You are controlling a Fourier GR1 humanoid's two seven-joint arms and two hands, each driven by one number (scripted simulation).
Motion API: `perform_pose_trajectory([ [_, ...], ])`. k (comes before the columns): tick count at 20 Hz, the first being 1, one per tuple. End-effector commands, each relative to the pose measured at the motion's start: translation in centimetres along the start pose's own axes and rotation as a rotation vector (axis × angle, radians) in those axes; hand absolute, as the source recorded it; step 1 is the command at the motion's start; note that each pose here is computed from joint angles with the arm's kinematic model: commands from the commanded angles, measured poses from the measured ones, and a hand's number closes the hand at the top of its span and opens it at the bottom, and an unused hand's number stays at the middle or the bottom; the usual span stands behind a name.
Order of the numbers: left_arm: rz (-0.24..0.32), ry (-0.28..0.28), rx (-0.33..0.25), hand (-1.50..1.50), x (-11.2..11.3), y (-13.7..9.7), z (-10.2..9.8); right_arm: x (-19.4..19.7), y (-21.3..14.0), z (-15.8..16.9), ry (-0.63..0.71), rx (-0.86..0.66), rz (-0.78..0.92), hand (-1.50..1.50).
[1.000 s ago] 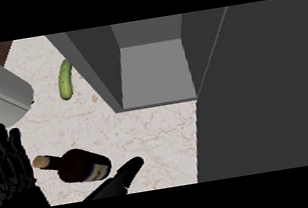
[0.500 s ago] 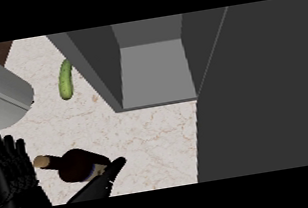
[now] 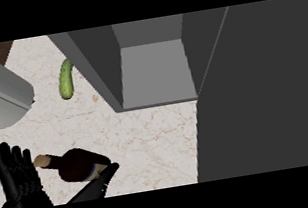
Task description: Pick up the wine, place it into the cabinet and close the cabinet
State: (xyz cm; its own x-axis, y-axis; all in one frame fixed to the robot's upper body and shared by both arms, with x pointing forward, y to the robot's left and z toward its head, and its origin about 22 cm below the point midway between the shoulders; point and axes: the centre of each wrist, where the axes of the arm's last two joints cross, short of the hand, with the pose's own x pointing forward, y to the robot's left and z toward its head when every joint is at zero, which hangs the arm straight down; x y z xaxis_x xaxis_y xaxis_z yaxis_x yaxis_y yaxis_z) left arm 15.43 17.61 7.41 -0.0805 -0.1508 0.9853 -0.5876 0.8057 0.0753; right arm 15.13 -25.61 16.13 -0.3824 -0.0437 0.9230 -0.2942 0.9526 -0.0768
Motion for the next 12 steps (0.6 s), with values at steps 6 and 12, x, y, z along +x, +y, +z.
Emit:
perform_pose_trajectory([
  [6,0.009,0.061,0.028,-1.50,-2.8,3.1,1.4,1.6,0.6,1.0,-0.047,0.032,-0.079,-1.50],
  [12,0.004,0.077,0.024,-1.50,-7.6,4.5,0.8,1.3,1.5,-0.1,-0.037,0.027,-0.084,-1.50],
])
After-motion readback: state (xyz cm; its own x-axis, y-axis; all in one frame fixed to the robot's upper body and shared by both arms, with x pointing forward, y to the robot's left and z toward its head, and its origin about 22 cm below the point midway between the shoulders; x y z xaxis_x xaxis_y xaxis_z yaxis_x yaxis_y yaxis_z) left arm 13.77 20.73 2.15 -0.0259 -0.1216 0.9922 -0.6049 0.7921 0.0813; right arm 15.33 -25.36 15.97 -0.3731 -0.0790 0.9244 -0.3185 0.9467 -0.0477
